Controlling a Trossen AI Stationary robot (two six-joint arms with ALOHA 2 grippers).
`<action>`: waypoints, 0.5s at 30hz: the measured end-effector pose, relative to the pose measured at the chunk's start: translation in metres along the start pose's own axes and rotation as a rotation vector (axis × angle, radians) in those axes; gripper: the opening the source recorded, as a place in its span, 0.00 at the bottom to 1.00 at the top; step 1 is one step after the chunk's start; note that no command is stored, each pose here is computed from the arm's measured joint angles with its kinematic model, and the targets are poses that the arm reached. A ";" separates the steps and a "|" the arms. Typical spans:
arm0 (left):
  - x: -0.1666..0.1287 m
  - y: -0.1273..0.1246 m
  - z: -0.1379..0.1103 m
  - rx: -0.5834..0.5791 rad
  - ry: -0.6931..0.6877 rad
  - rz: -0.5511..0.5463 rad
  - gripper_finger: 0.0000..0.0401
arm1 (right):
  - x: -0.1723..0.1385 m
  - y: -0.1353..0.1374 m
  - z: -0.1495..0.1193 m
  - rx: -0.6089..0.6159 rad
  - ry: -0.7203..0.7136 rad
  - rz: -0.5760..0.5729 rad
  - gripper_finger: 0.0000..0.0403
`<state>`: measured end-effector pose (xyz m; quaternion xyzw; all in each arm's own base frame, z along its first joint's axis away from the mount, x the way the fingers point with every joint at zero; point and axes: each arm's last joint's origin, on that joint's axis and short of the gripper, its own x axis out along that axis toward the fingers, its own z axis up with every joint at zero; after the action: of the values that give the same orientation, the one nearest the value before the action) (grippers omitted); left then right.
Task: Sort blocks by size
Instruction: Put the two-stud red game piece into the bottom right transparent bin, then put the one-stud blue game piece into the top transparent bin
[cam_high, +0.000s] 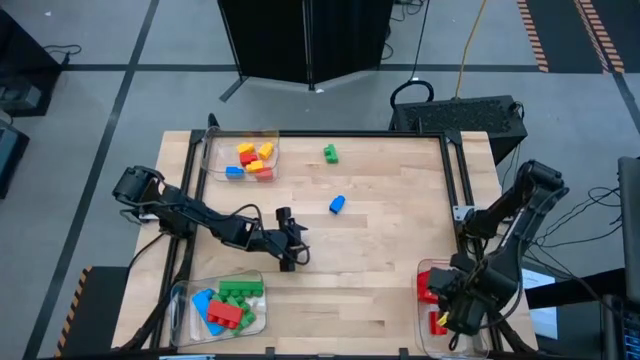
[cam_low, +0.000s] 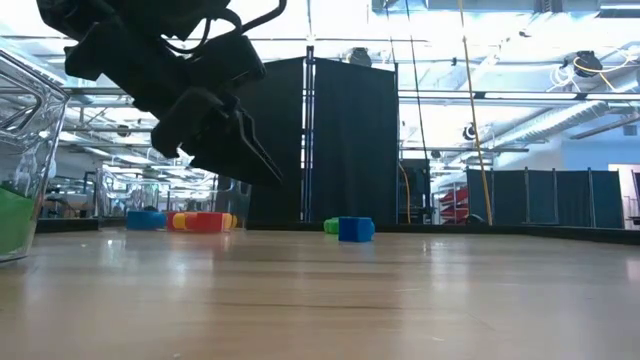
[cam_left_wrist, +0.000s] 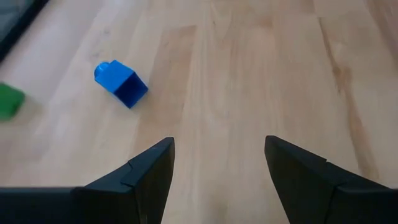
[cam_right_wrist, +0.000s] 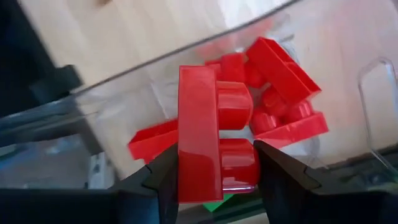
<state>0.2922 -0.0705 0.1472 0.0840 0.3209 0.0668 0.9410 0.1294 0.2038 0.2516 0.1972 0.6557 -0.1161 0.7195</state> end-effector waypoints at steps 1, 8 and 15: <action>0.000 0.000 0.000 0.025 0.000 0.001 0.63 | 0.003 0.000 0.000 0.006 0.003 -0.022 0.41; 0.000 0.001 0.000 0.069 -0.002 0.043 0.63 | 0.024 0.000 -0.002 0.037 0.055 -0.211 0.45; 0.000 0.005 0.000 0.066 -0.001 0.137 0.63 | 0.027 -0.008 -0.004 0.190 0.082 -0.362 0.50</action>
<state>0.2922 -0.0653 0.1482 0.1370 0.3158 0.1201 0.9312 0.1252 0.2009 0.2235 0.1480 0.6952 -0.2967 0.6377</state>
